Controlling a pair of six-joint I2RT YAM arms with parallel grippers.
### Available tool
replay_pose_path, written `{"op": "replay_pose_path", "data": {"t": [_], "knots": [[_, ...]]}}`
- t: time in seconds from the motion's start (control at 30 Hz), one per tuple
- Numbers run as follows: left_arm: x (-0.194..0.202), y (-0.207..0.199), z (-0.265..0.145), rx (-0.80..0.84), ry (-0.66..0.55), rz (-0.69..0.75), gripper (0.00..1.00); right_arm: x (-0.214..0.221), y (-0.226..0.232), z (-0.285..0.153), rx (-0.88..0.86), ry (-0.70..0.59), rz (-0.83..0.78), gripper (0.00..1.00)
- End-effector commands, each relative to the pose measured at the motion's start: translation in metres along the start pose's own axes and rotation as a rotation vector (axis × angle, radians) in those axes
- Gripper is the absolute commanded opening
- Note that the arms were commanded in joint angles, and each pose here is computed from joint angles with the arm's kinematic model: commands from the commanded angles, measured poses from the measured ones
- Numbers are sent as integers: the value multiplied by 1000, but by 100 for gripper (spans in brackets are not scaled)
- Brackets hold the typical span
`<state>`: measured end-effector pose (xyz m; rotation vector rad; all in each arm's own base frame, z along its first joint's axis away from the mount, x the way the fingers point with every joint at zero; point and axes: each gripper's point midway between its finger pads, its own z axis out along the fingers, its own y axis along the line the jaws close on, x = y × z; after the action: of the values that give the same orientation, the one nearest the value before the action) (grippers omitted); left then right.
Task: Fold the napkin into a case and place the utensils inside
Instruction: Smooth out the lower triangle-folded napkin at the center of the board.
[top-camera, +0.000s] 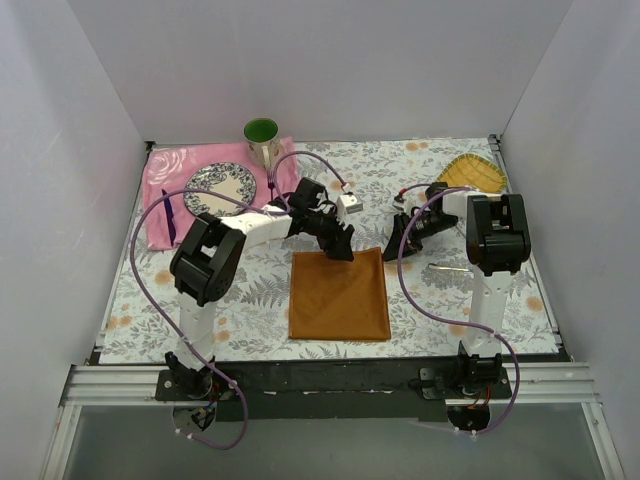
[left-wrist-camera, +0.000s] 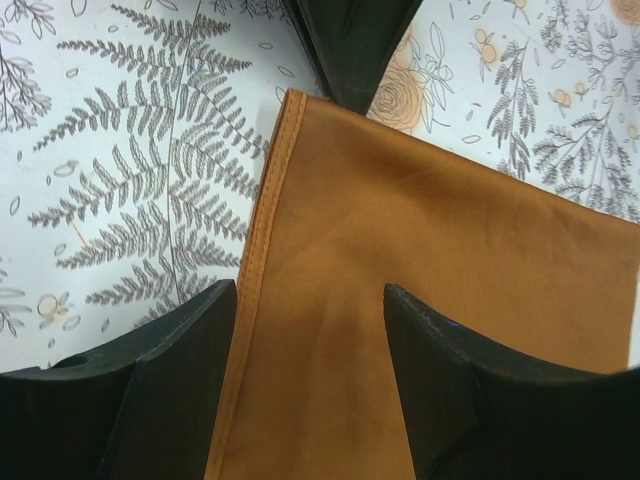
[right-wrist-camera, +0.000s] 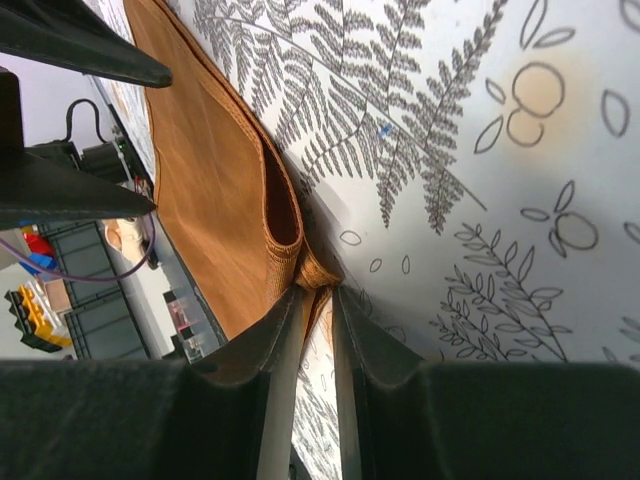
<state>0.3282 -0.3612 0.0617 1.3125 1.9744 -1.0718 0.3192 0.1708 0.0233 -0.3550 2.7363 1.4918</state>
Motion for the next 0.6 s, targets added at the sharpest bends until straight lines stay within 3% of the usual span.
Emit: {"op": "replay_pose_path", "data": {"t": [0.0,0.07,0.37,0.57], "knots": [[-18,6,15,-4,-20,87,60,-11,-1,3,20,-37,-69,26],[-24,9,21,-7,-23,104,61,-11,-3,4,23,-36,-71,18],[-23,14,47,5,-27,115,60,-11,-8,8,35,-45,-50,1],[-20,8,55,33,-24,125,58,-9,-8,9,25,-45,-44,1]]}}
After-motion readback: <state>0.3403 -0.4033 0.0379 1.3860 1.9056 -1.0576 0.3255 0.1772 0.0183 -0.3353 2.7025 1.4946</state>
